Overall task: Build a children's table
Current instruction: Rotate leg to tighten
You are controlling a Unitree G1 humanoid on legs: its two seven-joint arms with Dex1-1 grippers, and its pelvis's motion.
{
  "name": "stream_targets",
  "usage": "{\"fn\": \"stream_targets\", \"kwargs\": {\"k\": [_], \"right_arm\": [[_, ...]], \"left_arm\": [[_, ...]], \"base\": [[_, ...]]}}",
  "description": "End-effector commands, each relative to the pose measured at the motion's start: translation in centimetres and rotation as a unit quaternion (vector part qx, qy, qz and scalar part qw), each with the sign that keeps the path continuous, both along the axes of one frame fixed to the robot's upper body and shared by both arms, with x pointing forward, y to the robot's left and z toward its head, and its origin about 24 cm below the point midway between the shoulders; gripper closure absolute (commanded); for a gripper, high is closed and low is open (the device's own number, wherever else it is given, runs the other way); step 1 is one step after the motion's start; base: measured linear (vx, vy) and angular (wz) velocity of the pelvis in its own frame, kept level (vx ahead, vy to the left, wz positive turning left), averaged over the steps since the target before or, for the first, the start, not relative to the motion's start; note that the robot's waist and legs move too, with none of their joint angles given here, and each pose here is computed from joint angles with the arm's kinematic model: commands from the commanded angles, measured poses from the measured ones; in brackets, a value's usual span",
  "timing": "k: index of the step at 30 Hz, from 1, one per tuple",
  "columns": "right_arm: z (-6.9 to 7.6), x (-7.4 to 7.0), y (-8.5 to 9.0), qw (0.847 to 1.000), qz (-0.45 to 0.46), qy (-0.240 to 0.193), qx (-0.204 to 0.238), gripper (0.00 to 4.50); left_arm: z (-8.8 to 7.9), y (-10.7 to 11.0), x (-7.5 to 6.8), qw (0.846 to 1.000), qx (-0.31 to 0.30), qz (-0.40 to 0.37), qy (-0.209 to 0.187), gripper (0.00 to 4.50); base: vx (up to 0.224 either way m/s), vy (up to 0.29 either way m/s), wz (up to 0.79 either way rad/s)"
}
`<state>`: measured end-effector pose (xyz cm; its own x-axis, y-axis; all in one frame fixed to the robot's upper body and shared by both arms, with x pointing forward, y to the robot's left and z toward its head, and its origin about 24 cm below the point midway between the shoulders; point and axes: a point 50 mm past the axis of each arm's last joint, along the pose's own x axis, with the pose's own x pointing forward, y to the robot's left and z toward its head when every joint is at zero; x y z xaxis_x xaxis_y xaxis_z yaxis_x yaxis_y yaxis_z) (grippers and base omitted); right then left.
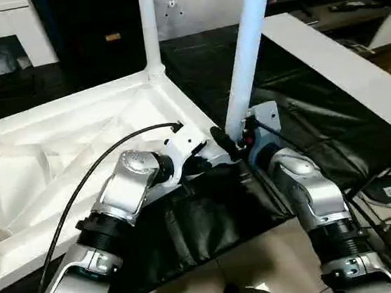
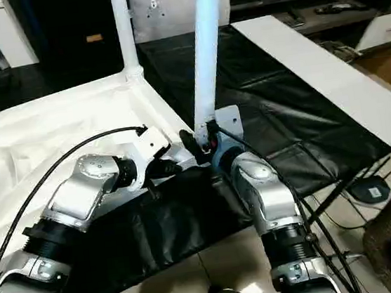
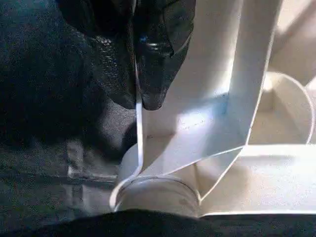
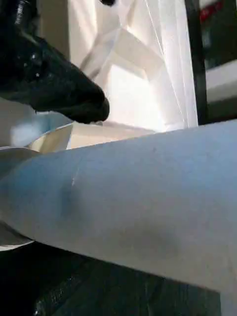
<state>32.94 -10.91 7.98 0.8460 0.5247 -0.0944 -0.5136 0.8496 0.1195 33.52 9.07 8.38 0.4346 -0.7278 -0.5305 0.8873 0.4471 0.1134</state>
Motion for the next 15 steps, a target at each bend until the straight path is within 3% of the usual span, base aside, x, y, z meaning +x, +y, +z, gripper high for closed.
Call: {"fn": "stream_targets", "kwargs": {"k": [1,5,8,13,15], "right_arm": [[0.8,-0.7,-1.3,0.998,0.048,-0.024,0.013,0.42],[1.2,-1.5,-2.7,0.994,0.107,-0.035,0.002,0.05],[1.3,-2.2,-3.8,0.984,0.173,-0.034,-0.023,0.02],[1.8,-3.0,-5.0,0.962,0.267,-0.02,-0.041,0.02],[1.8,-3.4,-5.1,0.947,0.316,-0.007,-0.06,0.02]], "left_arm": [[0.8,0.5,-0.4,0.998,-0.017,-0.05,-0.015,4.5],[0.6,1.4,-0.7,0.996,-0.008,-0.092,-0.007,4.5],[0.6,2.0,-1.1,0.99,0.002,-0.138,0.002,4.5],[0.5,2.5,-1.7,0.978,0.019,-0.205,0.018,4.5],[0.5,2.9,-1.9,0.969,0.035,-0.243,0.022,4.5]], "base": [[0.0,0.0,0.0],[0.0,0.0,0.0],[0.0,0.0,0.0],[0.0,0.0,0.0],[0.0,0.0,0.0]]}}
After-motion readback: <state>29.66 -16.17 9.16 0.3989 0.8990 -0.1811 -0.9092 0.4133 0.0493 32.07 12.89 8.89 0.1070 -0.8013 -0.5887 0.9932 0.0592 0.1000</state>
